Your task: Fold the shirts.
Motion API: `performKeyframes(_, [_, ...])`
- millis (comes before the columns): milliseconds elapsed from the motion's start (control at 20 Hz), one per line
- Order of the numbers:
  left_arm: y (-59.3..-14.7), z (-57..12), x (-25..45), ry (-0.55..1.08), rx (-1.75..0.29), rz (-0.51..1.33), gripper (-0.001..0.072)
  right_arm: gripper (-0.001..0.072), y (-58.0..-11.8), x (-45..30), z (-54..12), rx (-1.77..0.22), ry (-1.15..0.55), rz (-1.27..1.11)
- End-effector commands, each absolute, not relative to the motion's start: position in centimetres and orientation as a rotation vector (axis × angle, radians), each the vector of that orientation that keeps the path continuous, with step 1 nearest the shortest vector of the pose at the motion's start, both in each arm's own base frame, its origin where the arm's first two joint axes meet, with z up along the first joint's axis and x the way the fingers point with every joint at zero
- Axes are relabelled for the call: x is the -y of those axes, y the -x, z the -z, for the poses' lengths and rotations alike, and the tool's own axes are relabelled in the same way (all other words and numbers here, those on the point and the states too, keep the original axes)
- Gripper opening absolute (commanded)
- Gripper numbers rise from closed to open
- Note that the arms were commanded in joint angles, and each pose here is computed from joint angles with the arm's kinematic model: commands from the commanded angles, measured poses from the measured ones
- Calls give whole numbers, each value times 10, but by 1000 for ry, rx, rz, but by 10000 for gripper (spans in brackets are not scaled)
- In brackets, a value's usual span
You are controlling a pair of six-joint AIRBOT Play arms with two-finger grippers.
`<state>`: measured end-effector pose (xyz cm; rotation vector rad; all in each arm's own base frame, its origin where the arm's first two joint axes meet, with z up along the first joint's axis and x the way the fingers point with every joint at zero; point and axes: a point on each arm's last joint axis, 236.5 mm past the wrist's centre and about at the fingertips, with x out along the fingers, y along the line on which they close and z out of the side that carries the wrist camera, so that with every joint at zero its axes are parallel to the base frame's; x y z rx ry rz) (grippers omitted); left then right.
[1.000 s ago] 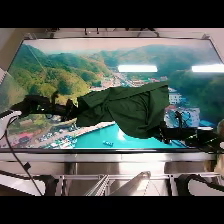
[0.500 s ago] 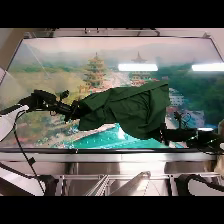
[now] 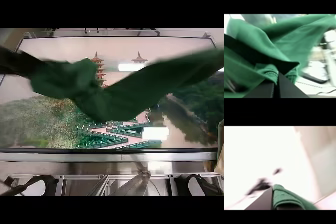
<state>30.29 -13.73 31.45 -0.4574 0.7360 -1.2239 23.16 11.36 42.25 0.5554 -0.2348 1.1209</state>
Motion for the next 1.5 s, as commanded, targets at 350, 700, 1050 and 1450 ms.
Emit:
performKeyframes(350, [-259, -405, 93, 219, -425, 909, 33, 19, -243, -57, -489, 228, -212, -558])
performKeyframes(700, [-407, -130, 128, 526, -957, 851, 33, 19, -421, -29, -172, -489, -576, -518])
performKeyframes(1050, [-507, 0, 120, 1084, -1194, 854, 720, 290, -512, -24, 3, -742, -800, -528])
performKeyframes(1450, [-402, -13, 72, 997, -1483, 917, 631, 291, -413, 23, -53, -876, -825, -612])
